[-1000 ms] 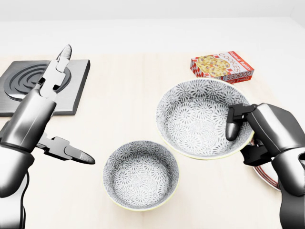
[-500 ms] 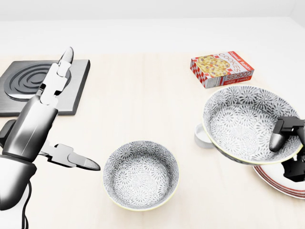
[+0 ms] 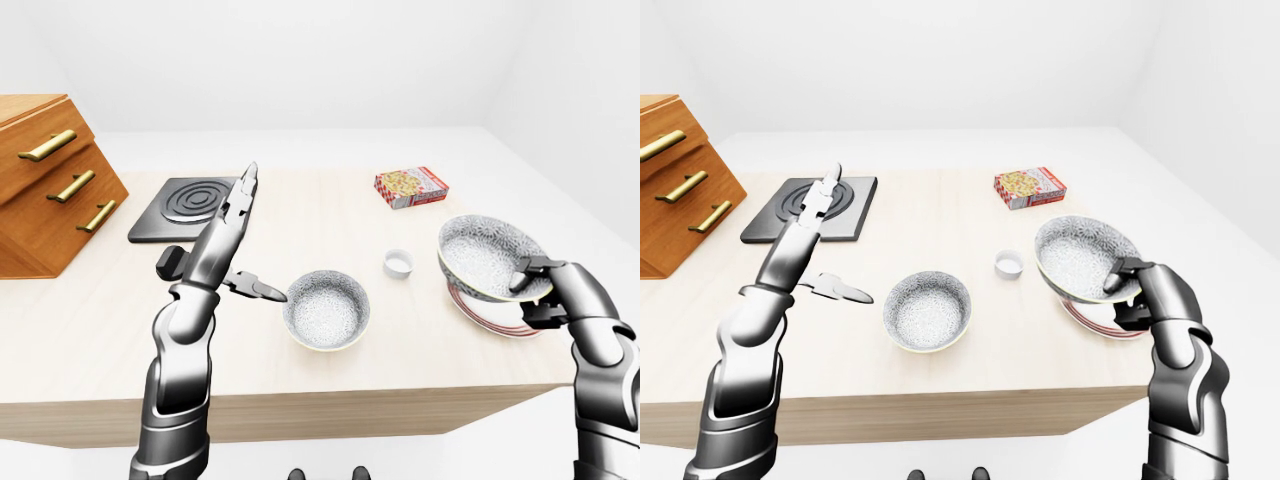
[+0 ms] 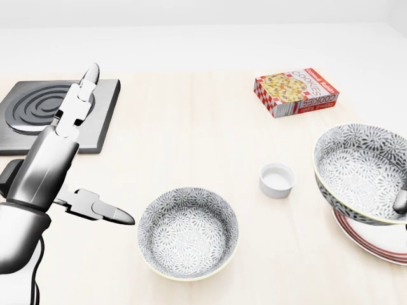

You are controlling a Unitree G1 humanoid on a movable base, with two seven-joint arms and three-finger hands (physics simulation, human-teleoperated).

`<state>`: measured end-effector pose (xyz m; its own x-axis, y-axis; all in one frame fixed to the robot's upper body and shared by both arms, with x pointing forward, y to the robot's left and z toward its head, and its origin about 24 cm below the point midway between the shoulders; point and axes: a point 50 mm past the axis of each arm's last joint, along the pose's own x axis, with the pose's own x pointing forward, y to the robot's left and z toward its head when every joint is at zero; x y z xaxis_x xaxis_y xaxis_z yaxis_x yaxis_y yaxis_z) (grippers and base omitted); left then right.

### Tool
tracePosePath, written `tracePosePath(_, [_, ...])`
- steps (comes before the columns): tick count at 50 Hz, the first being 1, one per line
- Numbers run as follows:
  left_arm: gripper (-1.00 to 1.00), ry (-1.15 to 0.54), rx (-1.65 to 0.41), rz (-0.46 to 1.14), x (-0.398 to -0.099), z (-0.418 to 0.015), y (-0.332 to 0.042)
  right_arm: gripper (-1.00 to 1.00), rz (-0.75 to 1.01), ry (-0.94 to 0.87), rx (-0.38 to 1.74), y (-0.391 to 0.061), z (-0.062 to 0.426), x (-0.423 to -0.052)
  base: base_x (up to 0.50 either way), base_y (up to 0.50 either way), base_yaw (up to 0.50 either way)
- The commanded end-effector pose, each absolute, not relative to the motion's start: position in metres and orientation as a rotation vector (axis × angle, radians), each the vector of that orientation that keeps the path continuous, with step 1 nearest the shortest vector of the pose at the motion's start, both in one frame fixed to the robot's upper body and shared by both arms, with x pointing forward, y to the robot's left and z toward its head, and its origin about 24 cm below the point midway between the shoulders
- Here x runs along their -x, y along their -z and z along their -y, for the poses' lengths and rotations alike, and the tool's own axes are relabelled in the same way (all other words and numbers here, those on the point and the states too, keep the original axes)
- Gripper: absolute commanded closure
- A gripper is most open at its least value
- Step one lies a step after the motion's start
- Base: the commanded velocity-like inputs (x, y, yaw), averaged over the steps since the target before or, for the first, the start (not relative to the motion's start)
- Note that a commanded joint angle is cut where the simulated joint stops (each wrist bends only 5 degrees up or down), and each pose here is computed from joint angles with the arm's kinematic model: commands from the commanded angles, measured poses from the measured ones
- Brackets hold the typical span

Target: Pick the akita bowl from table center and place it on the plate.

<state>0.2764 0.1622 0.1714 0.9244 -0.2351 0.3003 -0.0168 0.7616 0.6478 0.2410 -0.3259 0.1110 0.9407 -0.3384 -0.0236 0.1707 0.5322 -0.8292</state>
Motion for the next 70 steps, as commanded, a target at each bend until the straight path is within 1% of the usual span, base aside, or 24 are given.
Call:
tracePosePath(1, [-1.0, 0.124, -0.696, 0.371, -0.278, -0.163, -0.17, 1.0, -0.148, 0.401, 0.81, -0.107, 0.342, -0.24, 0.0, 0.0, 0.0])
tracePosePath(9, [-1.0, 0.125, -0.696, 0.366, -0.278, -0.162, -0.168, 1.0, -0.174, 0.437, 0.808, -0.102, 0.35, -0.245, 0.0, 0.0, 0.0])
tracePosePath(17, [-1.0, 0.127, -0.696, 0.36, -0.278, -0.161, -0.166, 1.0, -0.25, 0.488, 0.8, -0.088, 0.366, -0.241, 0.0, 0.0, 0.0])
tracePosePath(27, [-1.0, 0.129, -0.695, 0.351, -0.277, -0.16, -0.163, 1.0, -0.328, 0.531, 0.763, -0.068, 0.374, -0.246, 0.0, 0.0, 0.0])
tracePosePath(41, [-1.0, 0.131, -0.695, 0.347, -0.274, -0.159, -0.161, 1.0, -0.393, 0.589, 0.74, -0.054, 0.379, -0.257, 0.0, 0.0, 0.0])
tracePosePath(56, [-1.0, 0.133, -0.697, 0.341, -0.273, -0.158, -0.159, 1.0, -0.467, 0.652, 0.802, -0.041, 0.382, -0.262, 0.0, 0.0, 0.0])
tracePosePath(70, [-1.0, 0.132, -0.694, 0.331, -0.276, -0.16, -0.158, 1.0, -0.487, 0.671, 0.824, -0.039, 0.383, -0.264, 0.0, 0.0, 0.0])
